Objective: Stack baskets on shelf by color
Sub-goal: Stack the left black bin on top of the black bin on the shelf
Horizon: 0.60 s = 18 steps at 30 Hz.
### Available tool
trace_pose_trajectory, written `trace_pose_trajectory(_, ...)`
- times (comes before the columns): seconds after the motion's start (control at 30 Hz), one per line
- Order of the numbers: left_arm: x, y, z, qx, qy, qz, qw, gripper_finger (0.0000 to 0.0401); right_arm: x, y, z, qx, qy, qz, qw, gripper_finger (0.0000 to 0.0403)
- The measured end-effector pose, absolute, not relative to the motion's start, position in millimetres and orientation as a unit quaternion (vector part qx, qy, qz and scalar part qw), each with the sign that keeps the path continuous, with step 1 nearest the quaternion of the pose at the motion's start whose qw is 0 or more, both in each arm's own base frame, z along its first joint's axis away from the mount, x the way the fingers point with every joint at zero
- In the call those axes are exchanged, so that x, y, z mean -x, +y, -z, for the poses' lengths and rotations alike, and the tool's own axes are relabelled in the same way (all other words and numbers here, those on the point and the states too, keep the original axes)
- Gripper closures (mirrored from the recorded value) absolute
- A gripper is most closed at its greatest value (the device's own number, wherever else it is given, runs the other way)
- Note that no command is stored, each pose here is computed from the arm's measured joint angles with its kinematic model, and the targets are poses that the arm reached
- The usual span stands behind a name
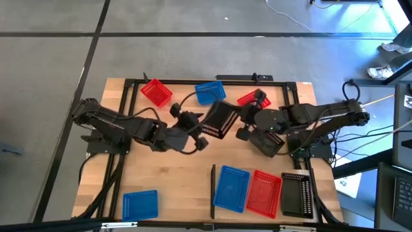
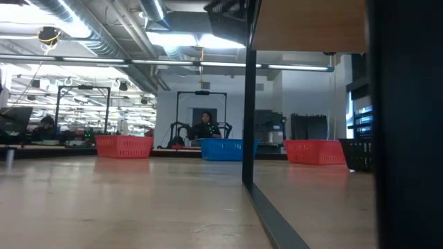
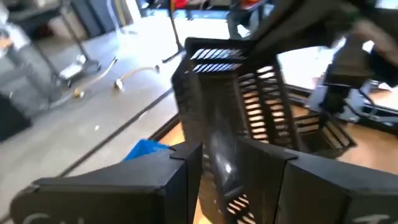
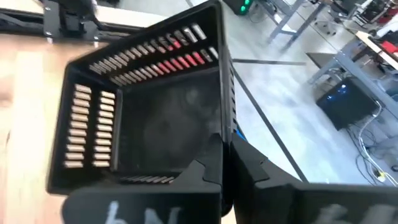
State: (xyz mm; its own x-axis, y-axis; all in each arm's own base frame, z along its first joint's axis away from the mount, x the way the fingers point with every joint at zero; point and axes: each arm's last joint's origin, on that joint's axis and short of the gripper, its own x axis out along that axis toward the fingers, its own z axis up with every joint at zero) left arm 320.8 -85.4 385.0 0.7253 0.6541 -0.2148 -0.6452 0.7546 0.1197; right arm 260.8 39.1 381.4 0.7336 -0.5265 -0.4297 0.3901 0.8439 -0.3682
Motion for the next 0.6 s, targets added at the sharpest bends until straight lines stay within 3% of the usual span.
trace_pose_trajectory(0.2,-318.3,-104.9,-393.7,-0.052,0.103,-0.315,0.942,0.0312,-249.0,35.8,-380.1,0.125,0.307,0.255,0.908,0.0402)
trace_pose_trajectory(0.6,-312.2,-122.4,-394.4,-0.067,0.103,-0.288,0.950,0.0312,-180.2,59.4,-448.0,-0.059,0.381,0.144,0.911,0.0403)
